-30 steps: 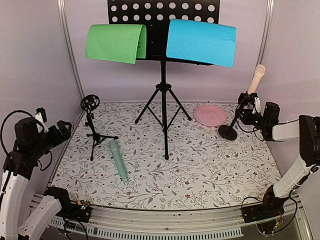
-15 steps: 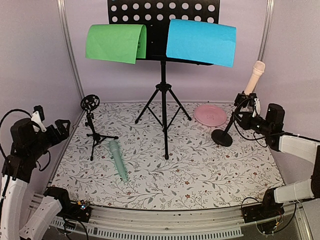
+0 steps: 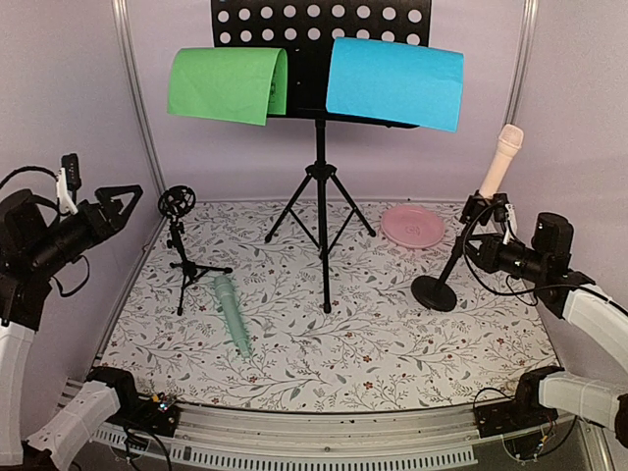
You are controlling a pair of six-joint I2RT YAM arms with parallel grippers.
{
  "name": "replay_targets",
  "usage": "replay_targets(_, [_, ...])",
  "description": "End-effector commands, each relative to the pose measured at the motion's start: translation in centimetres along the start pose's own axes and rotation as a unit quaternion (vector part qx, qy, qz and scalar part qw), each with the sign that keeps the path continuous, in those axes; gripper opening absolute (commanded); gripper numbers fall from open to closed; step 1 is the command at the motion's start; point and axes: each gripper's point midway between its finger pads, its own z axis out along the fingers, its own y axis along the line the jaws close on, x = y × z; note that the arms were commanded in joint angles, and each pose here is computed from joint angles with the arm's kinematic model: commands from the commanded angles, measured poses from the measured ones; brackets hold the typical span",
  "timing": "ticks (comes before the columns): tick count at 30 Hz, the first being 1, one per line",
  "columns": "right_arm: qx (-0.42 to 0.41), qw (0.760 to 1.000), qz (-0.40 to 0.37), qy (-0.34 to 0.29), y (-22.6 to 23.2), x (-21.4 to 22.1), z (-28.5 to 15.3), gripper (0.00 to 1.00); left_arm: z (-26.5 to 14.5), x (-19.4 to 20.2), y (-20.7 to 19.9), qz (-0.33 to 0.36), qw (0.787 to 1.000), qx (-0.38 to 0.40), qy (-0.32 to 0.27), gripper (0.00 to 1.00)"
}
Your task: Pack up the instrument practice props
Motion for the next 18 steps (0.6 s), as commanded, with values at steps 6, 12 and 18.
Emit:
replay_targets(6, [-0.104, 0.994, -0.031, 0.028, 6.1, 0.1, -1.8, 0.09, -0.7, 0.5, -5.4, -0.007, 0.99, 0.131, 0.061, 0.88])
replay_targets(12, [-0.163, 0.985, -0.024, 0.049, 9.2, 1.3, -2.6, 0.09, -2.3, 0.9, -7.9, -0.003, 0.979, 0.195, 0.067, 0.86])
replay_targets(18, [-0.219, 0.97, -0.058, 0.081, 13.5, 3.8, -3.1, 0.09, -3.0, 1.3, -9.0, -0.01, 0.971, 0.224, 0.08, 0.85])
